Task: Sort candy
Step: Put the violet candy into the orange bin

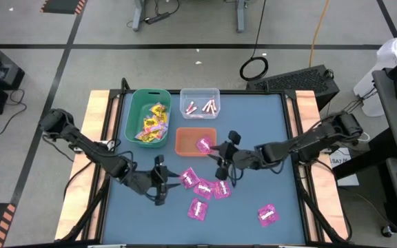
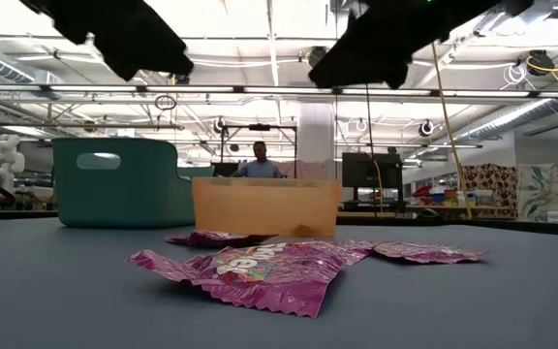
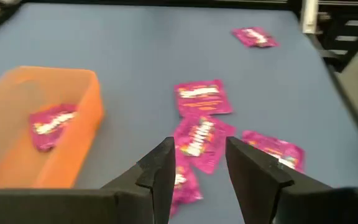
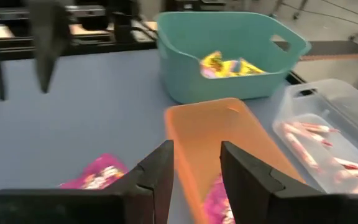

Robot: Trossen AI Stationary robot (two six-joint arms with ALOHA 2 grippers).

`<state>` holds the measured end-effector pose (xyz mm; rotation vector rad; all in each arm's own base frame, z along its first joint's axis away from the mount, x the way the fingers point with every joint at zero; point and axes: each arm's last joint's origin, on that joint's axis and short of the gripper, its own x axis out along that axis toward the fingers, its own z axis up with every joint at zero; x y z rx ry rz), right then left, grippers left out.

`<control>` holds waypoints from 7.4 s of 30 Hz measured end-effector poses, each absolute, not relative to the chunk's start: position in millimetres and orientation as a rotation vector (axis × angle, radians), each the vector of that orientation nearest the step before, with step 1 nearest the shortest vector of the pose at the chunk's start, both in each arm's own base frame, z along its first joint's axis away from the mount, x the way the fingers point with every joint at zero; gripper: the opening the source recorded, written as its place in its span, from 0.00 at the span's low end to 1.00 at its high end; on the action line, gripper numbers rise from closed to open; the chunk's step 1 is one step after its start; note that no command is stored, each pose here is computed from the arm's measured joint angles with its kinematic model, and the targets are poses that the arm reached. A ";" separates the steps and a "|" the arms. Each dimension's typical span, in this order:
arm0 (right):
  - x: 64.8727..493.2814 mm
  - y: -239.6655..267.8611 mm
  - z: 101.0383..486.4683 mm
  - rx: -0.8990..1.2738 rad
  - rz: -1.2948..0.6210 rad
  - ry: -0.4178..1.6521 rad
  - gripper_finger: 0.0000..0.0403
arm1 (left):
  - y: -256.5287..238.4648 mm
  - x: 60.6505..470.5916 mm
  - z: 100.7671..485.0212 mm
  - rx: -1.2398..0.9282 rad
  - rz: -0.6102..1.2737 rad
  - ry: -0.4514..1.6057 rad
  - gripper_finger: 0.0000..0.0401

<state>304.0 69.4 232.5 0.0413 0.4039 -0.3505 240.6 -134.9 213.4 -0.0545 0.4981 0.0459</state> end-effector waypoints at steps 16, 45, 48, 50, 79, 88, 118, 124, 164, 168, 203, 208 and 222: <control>274.6 141.8 229.4 -0.124 -0.084 0.449 0.31 | -168.1 249.5 170.4 -0.026 0.002 0.557 0.70; 274.7 160.2 207.1 -0.179 -0.070 0.495 0.31 | -156.1 286.8 95.2 0.168 -0.013 0.673 0.48; 274.7 160.2 207.1 -0.182 -0.069 0.496 0.31 | -153.6 288.2 94.8 0.168 0.005 0.671 0.45; 274.7 160.2 207.1 -0.189 -0.067 0.496 0.31 | -152.4 288.6 94.8 0.172 0.019 0.669 0.43; 275.4 160.8 208.6 -0.165 -0.063 0.482 0.31 | -138.2 290.7 125.5 0.103 0.093 0.622 0.01; 281.9 165.2 198.0 -0.156 -0.057 0.477 0.31 | -139.3 284.7 151.1 0.069 0.081 0.564 0.01; 348.8 137.6 122.1 0.060 -0.018 0.337 0.33 | -137.8 277.3 176.8 0.044 0.000 0.530 0.00; 348.5 137.6 121.6 0.053 -0.018 0.342 0.12 | -137.5 276.9 176.0 0.048 0.001 0.538 0.00; 348.6 129.8 132.1 0.050 -0.039 0.348 0.05 | -137.8 277.2 157.7 0.031 0.066 0.612 0.02; 341.8 124.9 143.3 0.012 -0.122 0.398 0.13 | -137.1 276.2 163.4 0.025 0.065 0.595 0.01; 304.2 155.9 158.8 0.048 -0.188 0.512 0.30 | -74.0 221.3 309.6 0.087 0.208 -0.037 0.00; 303.7 157.0 158.8 0.049 -0.187 0.511 0.30 | -75.1 221.6 309.6 0.113 0.168 -0.037 0.00; 304.0 157.1 159.3 0.025 -0.179 0.508 0.30 | -87.4 218.3 302.4 0.701 0.029 0.032 0.00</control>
